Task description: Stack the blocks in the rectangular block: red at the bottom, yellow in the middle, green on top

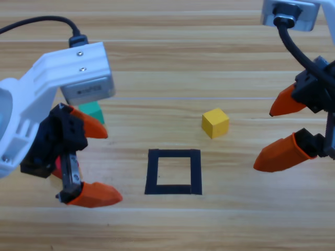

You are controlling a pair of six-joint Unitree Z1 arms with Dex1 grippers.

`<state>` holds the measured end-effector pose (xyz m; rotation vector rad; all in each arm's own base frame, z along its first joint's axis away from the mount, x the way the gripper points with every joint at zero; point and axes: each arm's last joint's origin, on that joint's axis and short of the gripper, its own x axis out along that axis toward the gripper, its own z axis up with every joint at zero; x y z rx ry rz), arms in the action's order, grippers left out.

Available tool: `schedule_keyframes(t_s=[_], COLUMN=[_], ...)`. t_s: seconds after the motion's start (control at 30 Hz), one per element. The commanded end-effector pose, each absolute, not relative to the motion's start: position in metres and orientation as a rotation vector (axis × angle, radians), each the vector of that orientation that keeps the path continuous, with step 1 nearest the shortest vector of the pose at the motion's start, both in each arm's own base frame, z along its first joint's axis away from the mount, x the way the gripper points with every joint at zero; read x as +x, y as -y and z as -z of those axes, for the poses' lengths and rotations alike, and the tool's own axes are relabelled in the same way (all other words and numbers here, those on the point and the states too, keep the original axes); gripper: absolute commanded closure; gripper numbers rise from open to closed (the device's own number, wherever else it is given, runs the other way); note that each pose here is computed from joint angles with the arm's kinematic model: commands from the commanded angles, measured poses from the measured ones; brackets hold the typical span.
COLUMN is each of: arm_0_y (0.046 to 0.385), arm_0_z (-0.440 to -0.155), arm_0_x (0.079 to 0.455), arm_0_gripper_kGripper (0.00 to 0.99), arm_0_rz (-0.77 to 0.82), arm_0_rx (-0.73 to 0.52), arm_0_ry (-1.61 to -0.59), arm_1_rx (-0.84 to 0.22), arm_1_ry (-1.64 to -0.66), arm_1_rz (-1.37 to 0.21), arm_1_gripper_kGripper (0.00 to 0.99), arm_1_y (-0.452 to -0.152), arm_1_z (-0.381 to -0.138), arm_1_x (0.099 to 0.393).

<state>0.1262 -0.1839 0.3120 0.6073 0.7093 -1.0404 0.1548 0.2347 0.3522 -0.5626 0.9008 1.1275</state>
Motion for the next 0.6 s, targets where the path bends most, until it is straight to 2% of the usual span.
schedule_keyframes(t_s=[0.03,0.2,0.33,0.47,0.6], arm_0_y=[0.187,0.186,0.187,0.186,0.181], arm_0_z=[-0.308,-0.308,-0.308,-0.308,-0.311], arm_0_x=[0.122,0.122,0.122,0.123,0.130], arm_0_gripper_kGripper=[0.000,0.000,0.000,0.000,0.000], arm_0_rz=[1.052,1.047,1.046,1.004,0.786], arm_0_rx=[0.628,0.630,0.629,0.614,0.519], arm_0_ry=[-0.729,-0.728,-0.731,-0.740,-0.770], arm_1_rx=[-0.580,-0.568,-0.618,-0.599,-0.614], arm_1_ry=[-0.897,-0.924,-0.910,-0.947,-1.049], arm_1_rz=[-1.139,-1.080,-0.909,-0.767,-0.698], arm_1_gripper_kGripper=[0.013,0.013,0.011,0.011,0.013], arm_1_y=[-0.238,-0.243,-0.244,-0.248,-0.269], arm_1_z=[-0.347,-0.341,-0.337,-0.326,-0.298], arm_1_x=[0.148,0.154,0.168,0.213,0.274])
